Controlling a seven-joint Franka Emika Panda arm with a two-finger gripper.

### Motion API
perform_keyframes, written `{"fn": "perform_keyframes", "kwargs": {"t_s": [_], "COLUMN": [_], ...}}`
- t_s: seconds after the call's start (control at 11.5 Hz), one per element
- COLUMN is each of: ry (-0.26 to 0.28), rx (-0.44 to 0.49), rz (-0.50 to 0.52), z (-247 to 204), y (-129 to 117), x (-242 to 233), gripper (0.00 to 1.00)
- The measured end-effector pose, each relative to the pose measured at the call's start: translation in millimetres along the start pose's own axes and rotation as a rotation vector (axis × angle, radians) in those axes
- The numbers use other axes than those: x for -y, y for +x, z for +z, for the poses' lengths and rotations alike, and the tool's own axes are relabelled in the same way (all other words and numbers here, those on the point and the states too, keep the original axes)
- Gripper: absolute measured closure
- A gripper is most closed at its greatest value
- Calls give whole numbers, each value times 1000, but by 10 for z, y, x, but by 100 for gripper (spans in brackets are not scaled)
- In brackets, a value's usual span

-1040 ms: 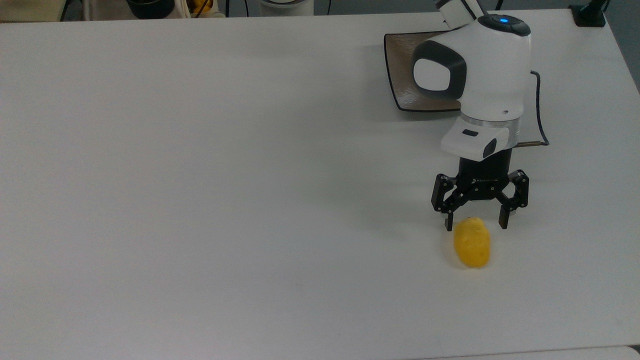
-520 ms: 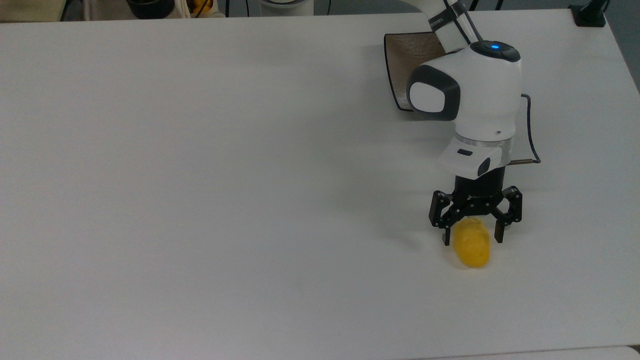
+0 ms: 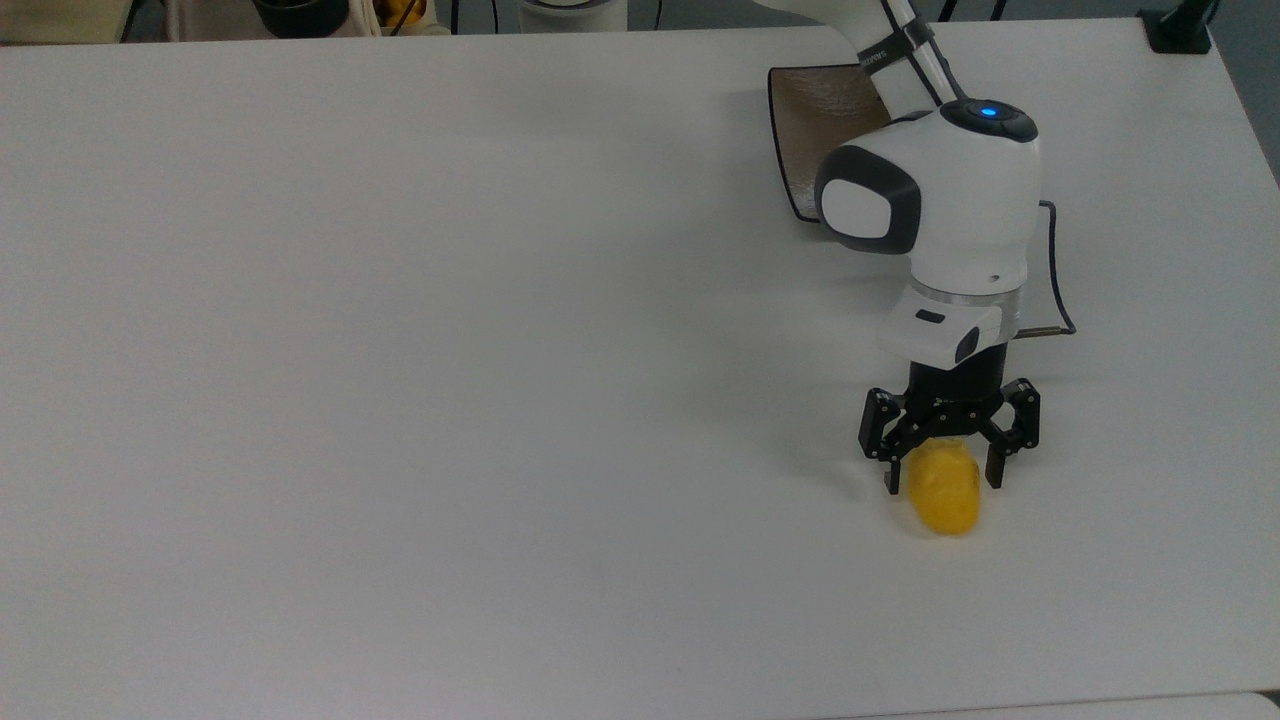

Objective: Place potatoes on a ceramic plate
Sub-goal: 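Close the gripper around the yellow potato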

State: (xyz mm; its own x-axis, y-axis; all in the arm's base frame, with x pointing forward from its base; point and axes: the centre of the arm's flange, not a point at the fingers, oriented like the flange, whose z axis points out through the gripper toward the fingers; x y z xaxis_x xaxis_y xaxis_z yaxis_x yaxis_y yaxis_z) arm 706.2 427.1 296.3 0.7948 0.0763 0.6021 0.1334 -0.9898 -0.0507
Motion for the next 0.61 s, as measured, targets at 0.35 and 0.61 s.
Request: {"fn": "perform_keyframes", "kwargs": {"t_s": [0.35, 0.61], "ry": [-11, -11], "rx": [-8, -10], "rz": [-26, -33], "z": [9, 4], "y": [-15, -20], "x": [11, 29], "gripper": [4, 36]}}
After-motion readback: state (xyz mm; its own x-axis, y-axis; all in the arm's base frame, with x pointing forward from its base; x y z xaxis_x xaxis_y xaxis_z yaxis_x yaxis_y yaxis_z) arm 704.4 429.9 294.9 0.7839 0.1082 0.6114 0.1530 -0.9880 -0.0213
